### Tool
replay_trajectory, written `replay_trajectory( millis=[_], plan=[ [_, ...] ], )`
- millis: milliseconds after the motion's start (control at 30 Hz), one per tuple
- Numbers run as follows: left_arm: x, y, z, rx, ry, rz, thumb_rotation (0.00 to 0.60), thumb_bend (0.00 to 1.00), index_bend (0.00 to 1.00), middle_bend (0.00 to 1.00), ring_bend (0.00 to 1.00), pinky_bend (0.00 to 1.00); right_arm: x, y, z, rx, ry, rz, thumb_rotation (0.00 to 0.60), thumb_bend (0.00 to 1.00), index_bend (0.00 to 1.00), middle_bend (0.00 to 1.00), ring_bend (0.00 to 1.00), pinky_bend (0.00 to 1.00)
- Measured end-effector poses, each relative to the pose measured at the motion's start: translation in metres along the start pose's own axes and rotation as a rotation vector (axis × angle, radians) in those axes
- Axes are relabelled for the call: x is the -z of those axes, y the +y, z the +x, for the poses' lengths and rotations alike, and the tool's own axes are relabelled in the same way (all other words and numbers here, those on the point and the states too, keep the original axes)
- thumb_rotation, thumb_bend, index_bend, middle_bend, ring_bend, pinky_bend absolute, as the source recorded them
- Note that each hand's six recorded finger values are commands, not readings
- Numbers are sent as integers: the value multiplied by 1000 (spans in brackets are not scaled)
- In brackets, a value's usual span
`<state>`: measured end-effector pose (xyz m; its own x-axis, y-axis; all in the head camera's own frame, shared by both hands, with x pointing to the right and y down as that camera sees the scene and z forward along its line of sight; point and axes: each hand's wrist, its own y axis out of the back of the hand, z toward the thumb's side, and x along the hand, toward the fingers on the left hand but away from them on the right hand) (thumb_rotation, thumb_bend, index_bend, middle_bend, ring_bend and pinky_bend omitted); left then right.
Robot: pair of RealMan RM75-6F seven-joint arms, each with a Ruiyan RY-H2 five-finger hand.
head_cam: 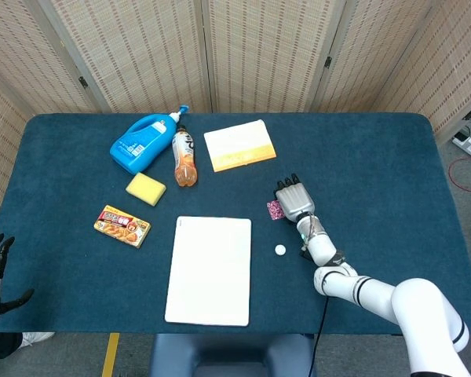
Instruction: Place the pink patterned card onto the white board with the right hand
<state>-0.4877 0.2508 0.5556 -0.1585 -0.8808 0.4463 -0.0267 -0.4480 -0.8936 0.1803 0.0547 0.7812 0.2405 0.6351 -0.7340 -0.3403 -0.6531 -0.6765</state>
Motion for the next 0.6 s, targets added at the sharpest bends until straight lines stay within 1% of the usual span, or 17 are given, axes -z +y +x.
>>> replay_trajectory(
  millis=[167, 300, 400, 600],
  plan=[
    [-1, 3, 0, -6, -3, 5, 600, 207, 58, 51, 51, 0, -8, 10, 8, 14, 42, -9, 600, 305, 366, 171, 101, 0],
    [-3, 4, 0, -10, -7, 0, 600, 208, 59, 51, 51, 0, -21, 18, 18, 25, 90, -21, 600, 305, 366, 173, 99, 0],
    [-2, 4, 0, -9, -5, 3, 600, 208, 58, 51, 51, 0, -37, 24, 28, 31, 141, -30, 600, 305, 366, 174, 97, 0],
    [-1, 7, -3, -13, -4, 6, 600, 207, 58, 51, 51, 0, -80, 31, 51, 33, 270, -18, 600, 305, 366, 175, 94, 0]
  ],
)
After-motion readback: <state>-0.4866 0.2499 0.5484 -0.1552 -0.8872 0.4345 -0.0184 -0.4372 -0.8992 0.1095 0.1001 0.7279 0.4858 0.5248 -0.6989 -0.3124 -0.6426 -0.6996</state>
